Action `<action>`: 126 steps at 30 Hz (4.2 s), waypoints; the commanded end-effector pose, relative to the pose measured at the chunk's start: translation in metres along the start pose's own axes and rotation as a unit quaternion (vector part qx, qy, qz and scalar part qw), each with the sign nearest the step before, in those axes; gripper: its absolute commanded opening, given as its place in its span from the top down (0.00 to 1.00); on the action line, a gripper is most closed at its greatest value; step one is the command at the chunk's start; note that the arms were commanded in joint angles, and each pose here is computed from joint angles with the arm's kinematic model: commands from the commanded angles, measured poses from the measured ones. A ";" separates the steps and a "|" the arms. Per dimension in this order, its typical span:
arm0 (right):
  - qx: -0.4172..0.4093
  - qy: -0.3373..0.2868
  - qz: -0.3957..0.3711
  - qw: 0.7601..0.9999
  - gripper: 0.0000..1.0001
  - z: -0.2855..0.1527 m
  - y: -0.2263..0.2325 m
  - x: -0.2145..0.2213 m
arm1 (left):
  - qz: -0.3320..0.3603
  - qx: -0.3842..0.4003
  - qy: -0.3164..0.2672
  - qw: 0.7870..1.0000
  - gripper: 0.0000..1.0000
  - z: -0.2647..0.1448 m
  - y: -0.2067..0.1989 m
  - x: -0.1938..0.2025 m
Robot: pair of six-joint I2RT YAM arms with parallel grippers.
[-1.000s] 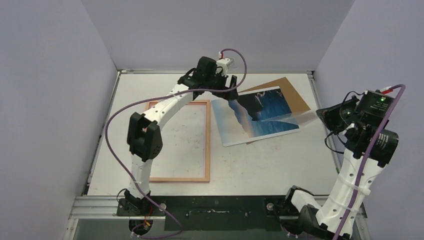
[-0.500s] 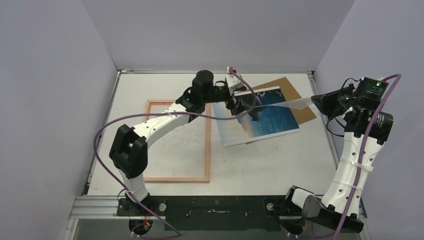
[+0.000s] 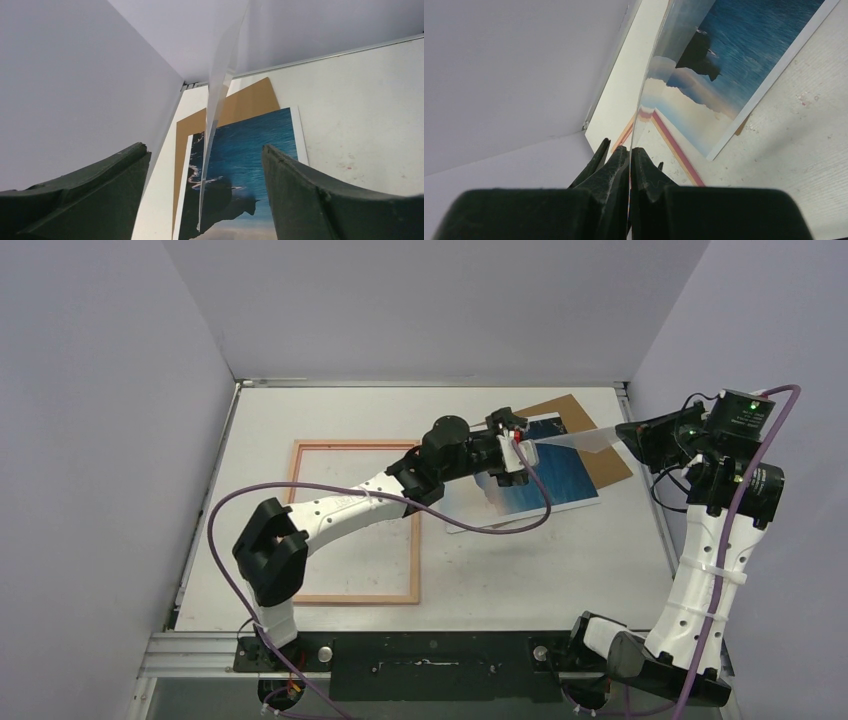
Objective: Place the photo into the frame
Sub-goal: Adjust the photo frame item.
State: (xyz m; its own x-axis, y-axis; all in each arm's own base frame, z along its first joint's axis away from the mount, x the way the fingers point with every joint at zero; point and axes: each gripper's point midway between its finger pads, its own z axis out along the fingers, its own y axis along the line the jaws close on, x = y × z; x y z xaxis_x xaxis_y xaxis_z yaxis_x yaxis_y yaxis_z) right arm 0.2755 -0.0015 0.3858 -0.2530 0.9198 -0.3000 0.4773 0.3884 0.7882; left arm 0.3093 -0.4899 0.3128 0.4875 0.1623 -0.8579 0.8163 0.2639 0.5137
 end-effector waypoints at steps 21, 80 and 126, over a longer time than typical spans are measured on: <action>-0.058 0.018 -0.005 0.998 1.00 -0.016 0.023 0.019 | 0.011 -0.011 -0.039 0.999 0.84 0.032 -0.014 -0.020; -0.510 0.107 -0.579 0.627 0.14 0.017 0.096 0.124 | -0.191 0.100 -0.001 0.976 1.00 -0.173 0.112 -0.064; -0.517 0.113 -0.545 0.650 1.00 -0.004 0.091 0.135 | -0.208 -0.176 0.053 0.961 0.19 -0.236 0.228 0.012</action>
State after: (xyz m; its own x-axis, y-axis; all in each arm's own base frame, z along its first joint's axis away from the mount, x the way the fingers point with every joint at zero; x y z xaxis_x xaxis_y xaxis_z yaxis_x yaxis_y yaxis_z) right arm 0.2833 0.1592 0.3713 -0.3160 0.0322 -0.9482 -0.8628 0.4061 0.3013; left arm 0.4082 -0.2426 0.4046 0.0385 0.0437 -0.9983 0.8924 0.4481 0.0540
